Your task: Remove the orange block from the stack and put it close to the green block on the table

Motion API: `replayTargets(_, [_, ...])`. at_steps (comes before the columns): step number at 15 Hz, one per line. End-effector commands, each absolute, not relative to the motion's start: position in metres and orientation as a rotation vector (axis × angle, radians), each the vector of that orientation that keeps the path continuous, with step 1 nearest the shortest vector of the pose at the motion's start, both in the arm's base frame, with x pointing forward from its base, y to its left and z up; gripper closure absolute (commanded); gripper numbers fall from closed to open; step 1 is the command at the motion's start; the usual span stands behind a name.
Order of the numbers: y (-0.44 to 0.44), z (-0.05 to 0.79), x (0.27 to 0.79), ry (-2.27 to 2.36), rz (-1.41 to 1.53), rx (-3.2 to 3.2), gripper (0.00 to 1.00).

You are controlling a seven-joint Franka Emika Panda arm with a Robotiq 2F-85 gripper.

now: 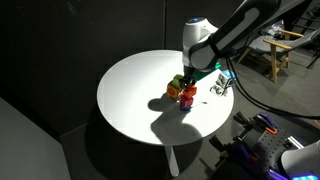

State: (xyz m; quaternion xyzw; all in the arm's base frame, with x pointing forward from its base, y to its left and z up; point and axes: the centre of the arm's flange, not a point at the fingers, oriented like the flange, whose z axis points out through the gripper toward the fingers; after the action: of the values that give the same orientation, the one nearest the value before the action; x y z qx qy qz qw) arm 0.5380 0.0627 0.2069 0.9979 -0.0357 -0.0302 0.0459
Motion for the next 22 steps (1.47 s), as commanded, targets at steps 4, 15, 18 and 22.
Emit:
replayTargets(4, [0.041, 0.225, 0.54, -0.211, -0.132, 3.011, 0.74])
replayTargets(15, [-0.011, 0.212, 0.543, -0.346, -0.176, 3.003, 0.74])
replayTargets(18, [-0.019, 0.209, 0.547, -0.374, -0.185, 3.01, 0.74])
replayTargets(22, [-0.031, 0.206, 0.557, -0.42, -0.187, 3.012, 0.74])
